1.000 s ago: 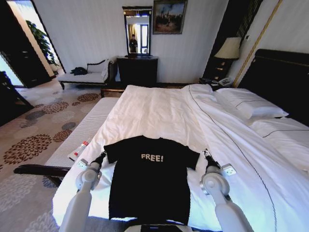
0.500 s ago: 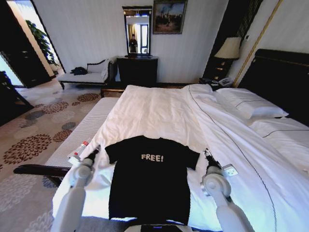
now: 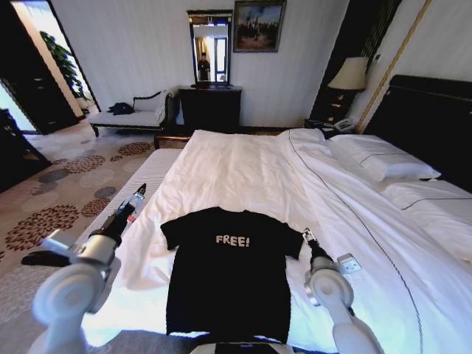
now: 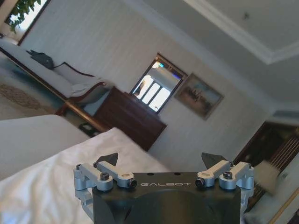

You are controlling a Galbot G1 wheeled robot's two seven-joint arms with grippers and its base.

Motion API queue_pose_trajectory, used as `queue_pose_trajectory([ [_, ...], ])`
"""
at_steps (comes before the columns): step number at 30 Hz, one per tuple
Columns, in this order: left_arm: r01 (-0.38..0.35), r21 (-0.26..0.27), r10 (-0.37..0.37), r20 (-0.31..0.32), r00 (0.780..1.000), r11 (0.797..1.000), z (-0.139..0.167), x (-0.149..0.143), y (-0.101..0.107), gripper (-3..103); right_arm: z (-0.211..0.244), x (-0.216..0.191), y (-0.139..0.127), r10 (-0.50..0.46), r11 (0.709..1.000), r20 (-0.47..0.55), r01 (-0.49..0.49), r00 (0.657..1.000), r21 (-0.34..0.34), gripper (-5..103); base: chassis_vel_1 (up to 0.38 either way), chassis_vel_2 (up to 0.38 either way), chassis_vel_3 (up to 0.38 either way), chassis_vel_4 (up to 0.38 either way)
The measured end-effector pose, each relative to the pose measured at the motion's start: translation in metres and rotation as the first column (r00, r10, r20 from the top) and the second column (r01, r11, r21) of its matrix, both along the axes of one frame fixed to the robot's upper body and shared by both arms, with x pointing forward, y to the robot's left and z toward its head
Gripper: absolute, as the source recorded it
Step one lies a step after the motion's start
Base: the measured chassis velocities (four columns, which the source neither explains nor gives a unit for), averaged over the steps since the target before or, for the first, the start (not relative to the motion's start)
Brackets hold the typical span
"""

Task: Fold the clothes on the bed.

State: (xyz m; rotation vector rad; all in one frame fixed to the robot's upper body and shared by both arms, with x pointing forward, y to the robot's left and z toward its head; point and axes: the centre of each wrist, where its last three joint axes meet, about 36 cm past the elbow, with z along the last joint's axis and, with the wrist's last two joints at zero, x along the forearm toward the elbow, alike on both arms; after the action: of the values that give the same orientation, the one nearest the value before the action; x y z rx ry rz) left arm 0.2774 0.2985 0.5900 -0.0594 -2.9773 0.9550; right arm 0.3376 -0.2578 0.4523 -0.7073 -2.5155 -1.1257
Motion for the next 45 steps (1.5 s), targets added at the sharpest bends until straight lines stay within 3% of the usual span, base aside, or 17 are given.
queue_pose_trajectory([
  [6,-0.066,0.163,0.090,-0.144,0.985,0.984,-0.015,-0.011,-0.004,100,-0.020,0.017,-0.015,0.111,0.993,0.021,-0.111,0.994,0.043,100,0.000,0.000,0.000,0.000],
  [11,-0.048,0.047,0.057,-0.190,0.980,0.998,-0.017,-0.013,0.001,100,-0.046,0.035,-0.036,0.187,0.982,0.032,-0.186,0.982,-0.026,100,0.000,0.000,0.000,0.000],
  [19,-0.064,-0.012,0.062,-0.152,0.986,0.998,-0.009,-0.009,0.008,100,-0.070,0.048,-0.053,0.194,0.979,0.011,-0.193,0.981,-0.072,100,0.000,0.000,0.000,0.000],
  [21,-0.064,0.017,0.066,-0.144,0.987,0.998,-0.006,-0.007,0.009,100,-0.072,0.047,-0.054,0.194,0.978,0.005,-0.193,0.981,-0.082,100,0.000,0.000,0.000,0.000],
  [24,-0.074,0.176,0.098,-0.131,0.987,0.982,0.004,0.000,0.010,100,-0.075,0.041,-0.055,0.195,0.973,-0.005,-0.194,0.981,-0.128,100,0.000,0.000,0.000,0.000],
  [27,-0.073,0.241,0.104,-0.118,0.988,0.968,0.008,0.002,0.010,100,-0.077,0.040,-0.056,0.196,0.970,-0.005,-0.194,0.981,-0.147,100,0.000,0.000,0.000,0.000],
  [29,-0.079,0.389,0.126,-0.097,0.987,0.918,0.006,0.012,0.013,100,-0.081,0.038,-0.056,0.196,0.965,-0.005,-0.194,0.981,-0.176,100,0.000,0.000,0.000,0.000],
  [30,-0.079,0.389,0.126,-0.097,0.987,0.918,0.006,0.012,0.013,100,-0.081,0.038,-0.056,0.196,0.965,-0.005,-0.194,0.981,-0.176,100,0.000,0.000,0.000,0.000],
  [31,-0.090,0.445,0.142,-0.083,0.986,0.891,0.001,0.018,0.017,100,-0.082,0.038,-0.055,0.197,0.964,-0.002,-0.194,0.980,-0.182,100,0.000,0.000,0.000,0.000],
  [32,-0.107,0.525,0.156,-0.050,0.987,0.844,-0.009,0.027,0.025,100,-0.085,0.038,-0.054,0.197,0.963,0.003,-0.193,0.980,-0.187,100,0.000,0.000,0.000,0.000],
  [34,-0.118,0.596,0.143,0.005,0.990,0.794,-0.020,0.036,0.033,100,-0.088,0.039,-0.052,0.196,0.963,0.012,-0.190,0.980,-0.191,100,0.000,0.000,0.000,0.000],
  [35,-0.094,0.655,0.072,0.061,0.996,0.750,-0.037,0.046,0.045,100,-0.091,0.042,-0.049,0.195,0.964,0.024,-0.187,0.980,-0.190,100,0.000,0.000,0.000,0.000],
  [37,-0.073,0.674,0.021,0.085,0.996,0.735,-0.051,0.053,0.055,100,-0.093,0.043,-0.047,0.196,0.964,0.029,-0.187,0.980,-0.188,100,0.000,0.000,0.000,0.000],
  [40,-0.041,0.654,-0.049,0.118,0.992,0.755,-0.083,0.066,0.078,100,-0.098,0.044,-0.045,0.204,0.961,0.042,-0.192,0.978,-0.201,100,0.000,0.000,0.000,0.000],
  [41,-0.034,0.610,-0.058,0.130,0.990,0.792,-0.099,0.072,0.086,100,-0.102,0.044,-0.045,0.209,0.958,0.052,-0.194,0.976,-0.212,100,0.000,0.000,0.000,0.000],
  [42,-0.034,0.610,-0.058,0.130,0.990,0.792,-0.099,0.072,0.086,100,-0.102,0.044,-0.045,0.209,0.958,0.052,-0.194,0.976,-0.212,100,0.000,0.000,0.000,0.000],
  [45,-0.015,0.507,-0.051,0.117,0.992,0.862,-0.126,0.079,0.092,100,-0.112,0.043,-0.047,0.212,0.954,0.053,-0.195,0.976,-0.229,100,0.000,0.000,0.000,0.000],
])
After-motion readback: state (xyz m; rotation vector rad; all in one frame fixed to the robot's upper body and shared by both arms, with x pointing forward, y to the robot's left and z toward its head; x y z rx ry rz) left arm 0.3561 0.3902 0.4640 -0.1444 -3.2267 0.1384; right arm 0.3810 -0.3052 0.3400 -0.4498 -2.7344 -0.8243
